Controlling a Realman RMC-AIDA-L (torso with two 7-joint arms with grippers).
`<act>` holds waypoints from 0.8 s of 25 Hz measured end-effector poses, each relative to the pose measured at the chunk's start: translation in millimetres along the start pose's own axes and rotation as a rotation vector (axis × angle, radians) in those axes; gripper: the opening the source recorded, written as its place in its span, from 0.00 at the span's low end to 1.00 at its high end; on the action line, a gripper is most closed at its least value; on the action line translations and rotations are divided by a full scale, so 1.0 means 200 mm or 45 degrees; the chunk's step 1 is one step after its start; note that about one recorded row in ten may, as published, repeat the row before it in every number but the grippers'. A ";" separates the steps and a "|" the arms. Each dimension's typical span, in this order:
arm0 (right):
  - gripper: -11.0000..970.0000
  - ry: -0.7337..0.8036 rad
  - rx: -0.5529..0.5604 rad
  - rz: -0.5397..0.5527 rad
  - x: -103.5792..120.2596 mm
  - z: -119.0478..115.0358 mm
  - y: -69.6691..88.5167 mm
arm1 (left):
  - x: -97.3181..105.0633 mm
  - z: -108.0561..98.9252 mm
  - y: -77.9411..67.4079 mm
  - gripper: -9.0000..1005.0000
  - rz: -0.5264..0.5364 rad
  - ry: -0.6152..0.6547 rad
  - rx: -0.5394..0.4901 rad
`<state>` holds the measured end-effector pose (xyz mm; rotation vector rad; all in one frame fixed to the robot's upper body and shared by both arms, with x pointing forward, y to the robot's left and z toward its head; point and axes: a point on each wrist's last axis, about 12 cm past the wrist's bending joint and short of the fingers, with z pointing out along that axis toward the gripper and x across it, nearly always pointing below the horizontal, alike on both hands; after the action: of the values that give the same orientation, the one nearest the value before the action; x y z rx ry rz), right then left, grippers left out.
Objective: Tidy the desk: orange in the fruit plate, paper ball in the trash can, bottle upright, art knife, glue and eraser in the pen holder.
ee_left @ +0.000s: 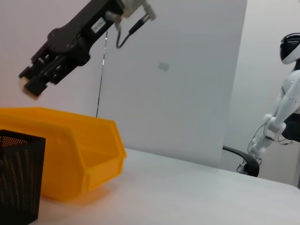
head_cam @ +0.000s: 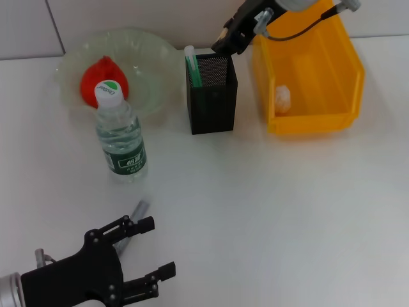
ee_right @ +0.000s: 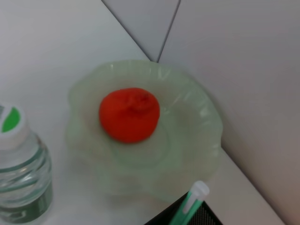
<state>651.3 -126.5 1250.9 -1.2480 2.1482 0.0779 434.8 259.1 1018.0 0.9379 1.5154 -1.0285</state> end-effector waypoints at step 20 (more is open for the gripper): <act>0.49 -0.011 -0.013 0.040 0.08 0.12 0.04 | 0.00 -0.02 -0.01 0.81 -0.005 -0.018 -0.001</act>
<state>651.4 -124.7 1221.1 -1.2177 2.1625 0.1072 432.4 261.7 1019.3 0.9255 1.5064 -1.0355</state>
